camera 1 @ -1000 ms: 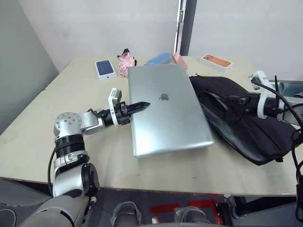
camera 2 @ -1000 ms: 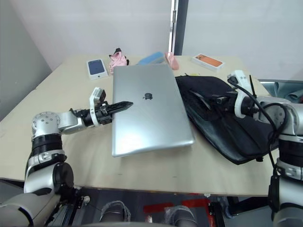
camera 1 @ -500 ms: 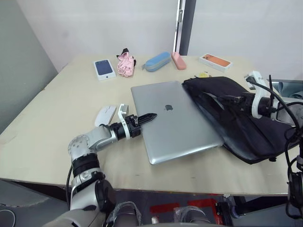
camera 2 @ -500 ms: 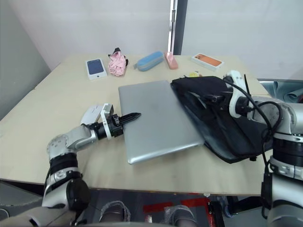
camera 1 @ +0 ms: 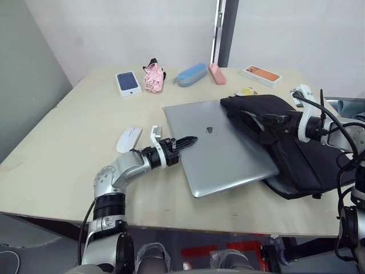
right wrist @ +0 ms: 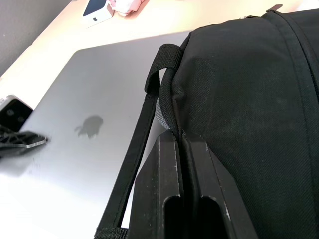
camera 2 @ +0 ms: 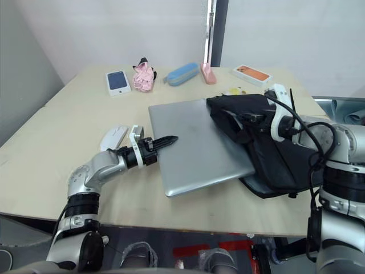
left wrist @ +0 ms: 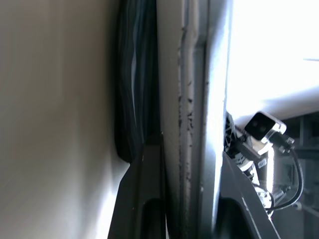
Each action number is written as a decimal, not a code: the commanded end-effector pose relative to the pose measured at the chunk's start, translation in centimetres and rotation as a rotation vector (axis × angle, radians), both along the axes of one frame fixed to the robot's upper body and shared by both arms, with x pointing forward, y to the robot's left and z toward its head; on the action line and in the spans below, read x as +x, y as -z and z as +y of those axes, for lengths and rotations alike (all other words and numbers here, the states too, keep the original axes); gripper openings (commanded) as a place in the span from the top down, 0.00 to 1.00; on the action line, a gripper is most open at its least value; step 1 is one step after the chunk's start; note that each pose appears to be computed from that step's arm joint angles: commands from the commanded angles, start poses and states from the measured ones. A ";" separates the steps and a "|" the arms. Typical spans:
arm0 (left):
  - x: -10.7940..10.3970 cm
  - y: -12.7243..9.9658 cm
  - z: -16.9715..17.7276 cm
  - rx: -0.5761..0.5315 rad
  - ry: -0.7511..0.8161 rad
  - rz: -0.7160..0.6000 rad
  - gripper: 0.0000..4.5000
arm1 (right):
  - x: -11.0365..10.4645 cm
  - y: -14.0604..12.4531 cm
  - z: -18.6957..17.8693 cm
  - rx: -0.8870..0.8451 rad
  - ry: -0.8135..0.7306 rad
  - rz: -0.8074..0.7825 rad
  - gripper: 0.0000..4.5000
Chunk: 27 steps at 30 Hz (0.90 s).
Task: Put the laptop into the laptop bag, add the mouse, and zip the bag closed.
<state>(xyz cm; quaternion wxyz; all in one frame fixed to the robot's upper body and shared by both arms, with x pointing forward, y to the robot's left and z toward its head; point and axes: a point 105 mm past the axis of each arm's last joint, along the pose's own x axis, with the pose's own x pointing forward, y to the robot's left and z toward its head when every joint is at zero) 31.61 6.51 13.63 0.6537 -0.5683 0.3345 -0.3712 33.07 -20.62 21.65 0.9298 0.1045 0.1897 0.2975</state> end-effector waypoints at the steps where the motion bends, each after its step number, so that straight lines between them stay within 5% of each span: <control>1: -1.0 -2.9 -0.2 -0.099 0.047 -0.122 0.93 | -0.2 -1.8 0.4 0.003 -0.026 -0.080 0.99; 15: 0.0 -3.7 -1.7 -0.145 0.047 -0.094 0.93 | -0.6 -0.9 3.6 0.092 -0.091 -0.053 0.99; 27: -0.1 -3.0 -2.2 -0.069 0.073 -0.099 0.93 | -1.0 0.9 7.3 0.268 -0.033 0.024 0.99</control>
